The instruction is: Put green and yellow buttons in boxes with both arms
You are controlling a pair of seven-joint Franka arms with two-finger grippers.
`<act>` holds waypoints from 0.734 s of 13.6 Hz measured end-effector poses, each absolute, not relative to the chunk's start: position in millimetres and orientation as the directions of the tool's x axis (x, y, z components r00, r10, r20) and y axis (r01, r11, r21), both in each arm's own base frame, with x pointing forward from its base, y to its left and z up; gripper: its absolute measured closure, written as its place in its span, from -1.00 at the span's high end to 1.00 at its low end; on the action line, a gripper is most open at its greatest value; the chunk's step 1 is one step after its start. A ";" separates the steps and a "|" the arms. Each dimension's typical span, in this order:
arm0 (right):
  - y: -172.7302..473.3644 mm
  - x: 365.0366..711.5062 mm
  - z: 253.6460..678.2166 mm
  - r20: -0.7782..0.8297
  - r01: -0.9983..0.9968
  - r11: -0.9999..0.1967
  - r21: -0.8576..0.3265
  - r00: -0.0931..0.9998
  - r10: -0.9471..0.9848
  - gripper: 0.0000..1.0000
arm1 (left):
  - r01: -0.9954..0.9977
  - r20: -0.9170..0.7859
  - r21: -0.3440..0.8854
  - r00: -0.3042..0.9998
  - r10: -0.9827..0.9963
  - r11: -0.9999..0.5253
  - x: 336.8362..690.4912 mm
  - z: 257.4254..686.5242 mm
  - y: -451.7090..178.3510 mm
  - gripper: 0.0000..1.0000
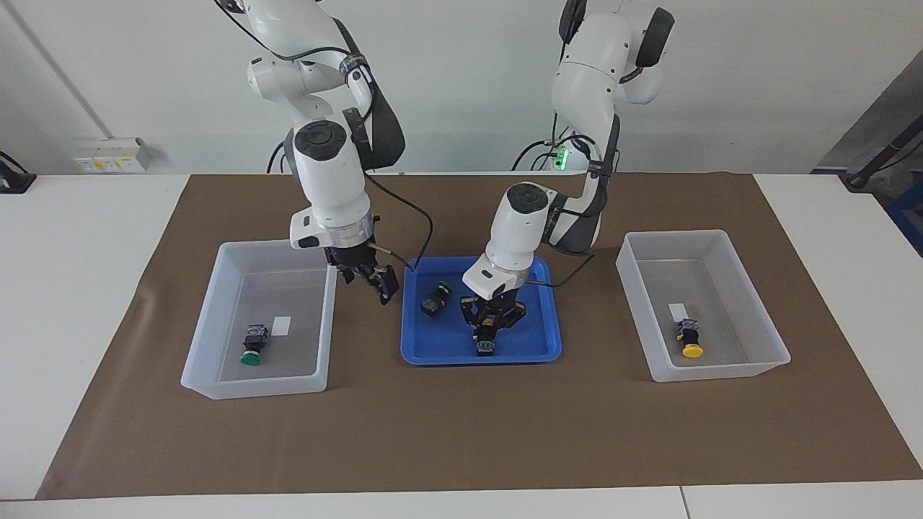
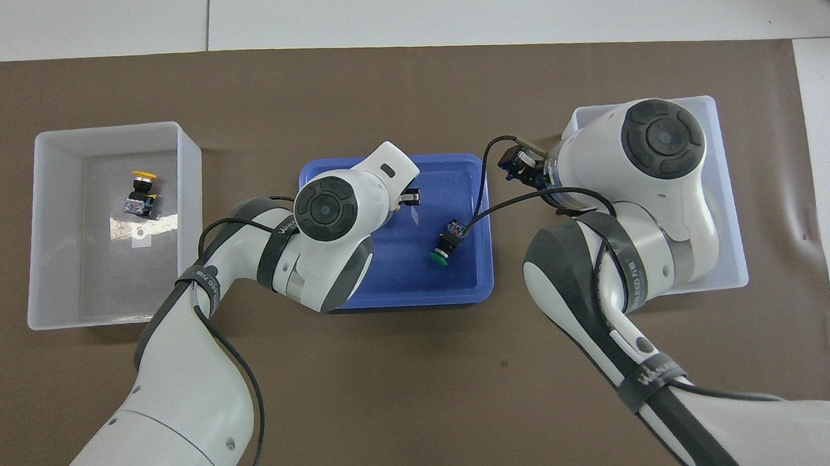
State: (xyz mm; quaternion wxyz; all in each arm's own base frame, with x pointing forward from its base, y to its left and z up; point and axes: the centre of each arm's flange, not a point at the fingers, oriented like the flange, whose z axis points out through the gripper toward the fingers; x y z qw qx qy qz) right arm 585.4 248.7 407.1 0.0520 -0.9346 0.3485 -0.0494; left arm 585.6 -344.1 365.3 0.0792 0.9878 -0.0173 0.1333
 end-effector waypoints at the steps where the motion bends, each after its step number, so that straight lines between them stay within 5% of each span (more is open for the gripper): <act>1: 261.9 582.4 398.9 0.052 -0.657 -0.742 -0.135 0.743 -0.667 1.00 | -0.036 0.268 0.143 0.963 0.003 -0.989 590.0 395.1 -314.2 -0.35; 5: 299.1 573.6 364.6 0.032 -0.711 -0.688 -0.147 0.692 -0.722 1.00 | 0.044 0.260 0.099 0.963 0.069 -0.994 591.0 465.7 -168.3 -0.35; 10: 321.3 564.0 321.6 0.015 -0.751 -0.645 -0.138 0.650 -0.760 1.00 | 0.051 0.260 0.036 0.964 0.059 -0.998 602.0 452.7 -30.9 -0.35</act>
